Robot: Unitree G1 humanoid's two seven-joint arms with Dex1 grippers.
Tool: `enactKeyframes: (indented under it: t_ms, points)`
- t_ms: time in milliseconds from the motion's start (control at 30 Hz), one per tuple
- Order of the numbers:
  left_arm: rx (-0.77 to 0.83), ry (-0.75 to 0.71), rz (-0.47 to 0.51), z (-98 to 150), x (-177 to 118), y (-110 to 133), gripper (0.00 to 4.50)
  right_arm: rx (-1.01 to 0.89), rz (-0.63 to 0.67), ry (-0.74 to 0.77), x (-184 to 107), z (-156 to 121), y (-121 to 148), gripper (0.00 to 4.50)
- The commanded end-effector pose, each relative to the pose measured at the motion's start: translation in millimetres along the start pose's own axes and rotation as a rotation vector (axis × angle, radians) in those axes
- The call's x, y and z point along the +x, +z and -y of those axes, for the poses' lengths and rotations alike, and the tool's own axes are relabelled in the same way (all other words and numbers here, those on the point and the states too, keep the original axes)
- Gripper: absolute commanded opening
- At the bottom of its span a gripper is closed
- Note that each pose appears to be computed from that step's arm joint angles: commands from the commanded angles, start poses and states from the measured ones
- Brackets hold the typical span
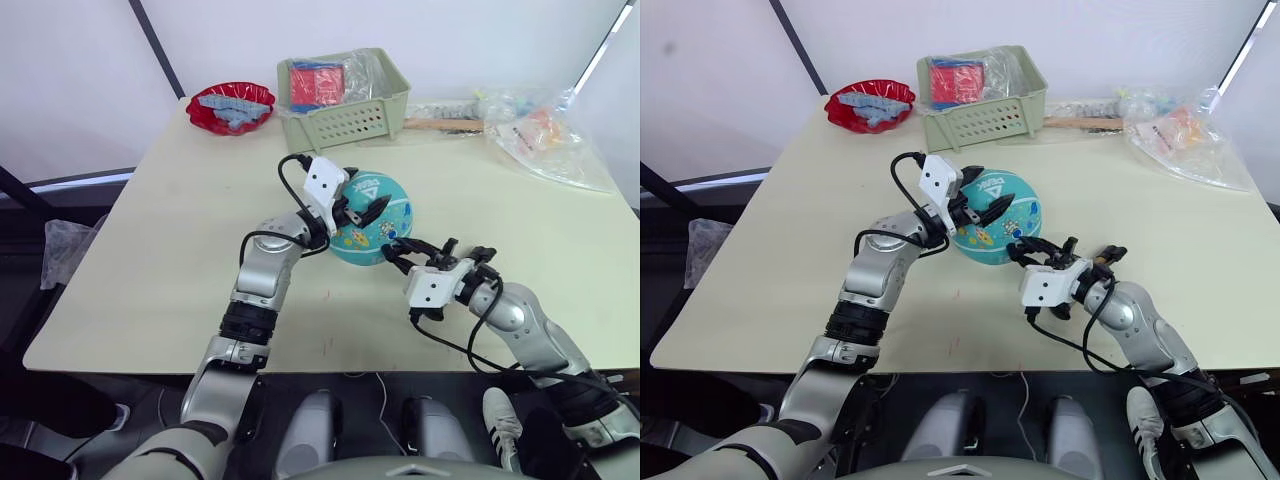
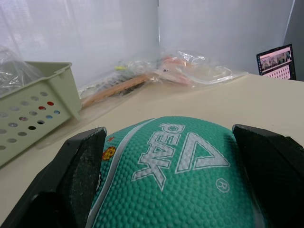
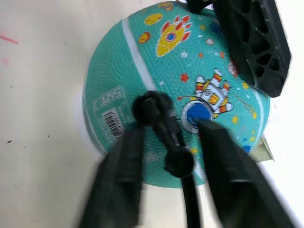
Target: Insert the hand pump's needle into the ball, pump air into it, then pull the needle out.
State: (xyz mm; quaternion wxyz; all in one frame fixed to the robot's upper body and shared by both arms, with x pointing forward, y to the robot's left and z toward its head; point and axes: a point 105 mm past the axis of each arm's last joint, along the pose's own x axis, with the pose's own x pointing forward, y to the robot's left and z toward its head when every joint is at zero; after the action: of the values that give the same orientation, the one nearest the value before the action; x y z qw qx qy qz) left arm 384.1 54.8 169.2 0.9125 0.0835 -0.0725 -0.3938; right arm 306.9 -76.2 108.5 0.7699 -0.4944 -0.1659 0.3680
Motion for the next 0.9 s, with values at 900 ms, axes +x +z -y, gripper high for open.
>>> enactKeyframes:
  t_ms: [900]
  points:
    - [-0.019, 0.116, -0.200, 19.9, 0.6, -66.7, 4.50, 0.865, 0.258, -0.200, -10.1, 17.3, 26.1, 0.06]
